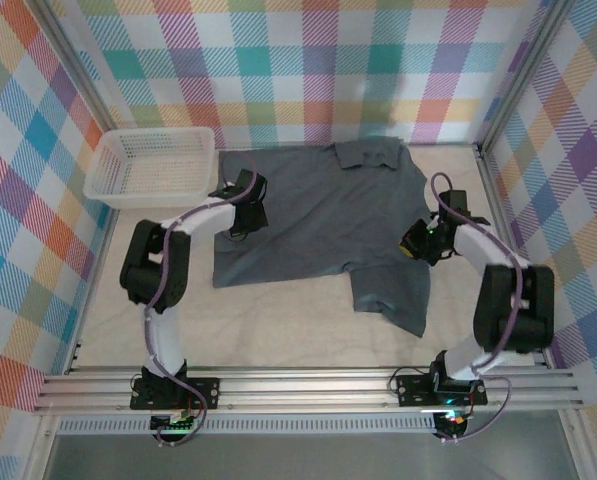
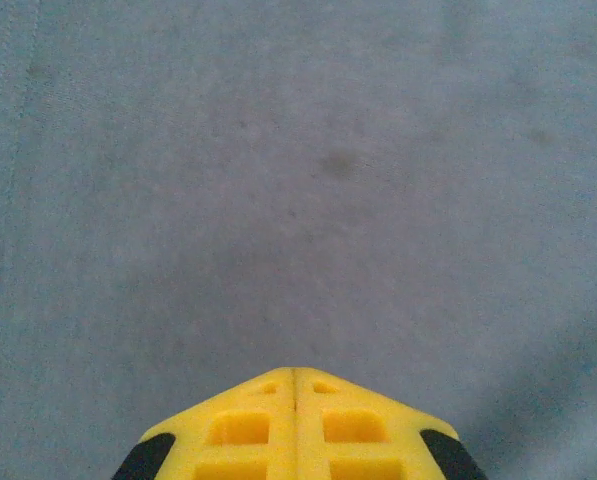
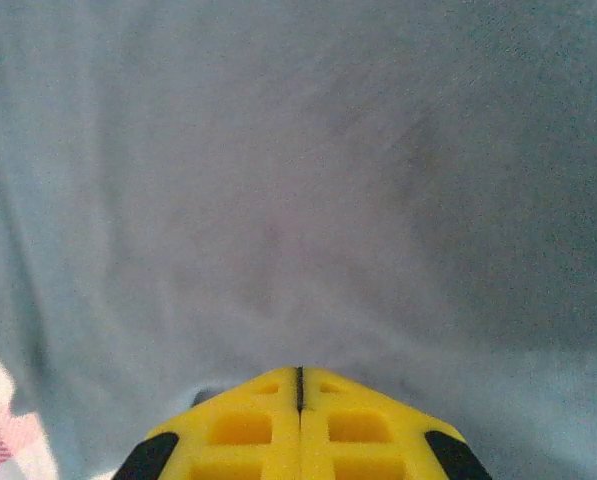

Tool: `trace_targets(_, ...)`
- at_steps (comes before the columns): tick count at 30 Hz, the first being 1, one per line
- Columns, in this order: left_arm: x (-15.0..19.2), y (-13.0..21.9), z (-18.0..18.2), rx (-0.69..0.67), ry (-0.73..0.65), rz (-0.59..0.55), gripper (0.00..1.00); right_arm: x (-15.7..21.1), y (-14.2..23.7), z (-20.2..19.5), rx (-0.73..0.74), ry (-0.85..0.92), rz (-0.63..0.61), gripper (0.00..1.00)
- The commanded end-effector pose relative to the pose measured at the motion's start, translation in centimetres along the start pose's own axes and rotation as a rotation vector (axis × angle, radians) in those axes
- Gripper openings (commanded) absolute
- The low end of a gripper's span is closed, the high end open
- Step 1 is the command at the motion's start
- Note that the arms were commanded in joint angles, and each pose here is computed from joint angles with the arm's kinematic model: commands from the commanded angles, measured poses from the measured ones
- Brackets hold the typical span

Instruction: Fold the inside-out t-shirt

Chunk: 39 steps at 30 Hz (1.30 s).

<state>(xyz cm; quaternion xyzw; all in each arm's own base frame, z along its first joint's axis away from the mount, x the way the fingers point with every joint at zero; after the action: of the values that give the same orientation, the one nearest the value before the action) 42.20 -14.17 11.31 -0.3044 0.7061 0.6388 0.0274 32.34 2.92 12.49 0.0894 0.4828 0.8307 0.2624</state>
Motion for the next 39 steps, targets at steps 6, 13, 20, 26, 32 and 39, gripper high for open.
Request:
trace_targets(6,-0.4,-3.8,5.0,-0.182,0.121,0.110,0.00,1.4,-4.3,-3.5,0.112,-0.138,0.116,0.00)
trace_targets(13,-0.5,-5.1,7.3,-0.183,0.115,0.146,0.00,8.0,-1.9,-6.2,0.135,-0.223,0.146,0.00)
trace_targets(20,-1.7,-2.0,5.2,0.068,0.093,0.102,0.03,7.9,2.9,-3.3,0.036,-0.054,0.052,0.28)
trace_targets(26,-1.4,7.0,5.2,0.239,0.118,-0.017,0.22,8.9,7.6,-6.5,0.322,-0.173,-0.126,0.30)
trace_targets(32,2.6,12.1,8.6,0.234,0.101,-0.049,0.28,10.1,5.4,-8.8,0.309,-0.184,-0.092,0.33)
trace_targets(39,6.1,12.8,11.5,0.187,0.083,-0.048,0.40,7.9,2.2,-7.8,0.195,-0.120,-0.017,0.33)
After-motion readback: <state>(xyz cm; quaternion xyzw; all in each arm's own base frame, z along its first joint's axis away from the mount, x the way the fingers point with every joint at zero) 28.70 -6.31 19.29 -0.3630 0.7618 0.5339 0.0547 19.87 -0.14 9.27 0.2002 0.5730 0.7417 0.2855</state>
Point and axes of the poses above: each hand's point on the last joint's axis, 136 mm out from that joint toward the fingers, its own y axis back along the fingers, its own z axis along the line the jaws close on, x = y × z, the point moved 7 cm from there along y, back along the fingers, and after that the axes turned 7 degrees about y, right-handed, at the moved point
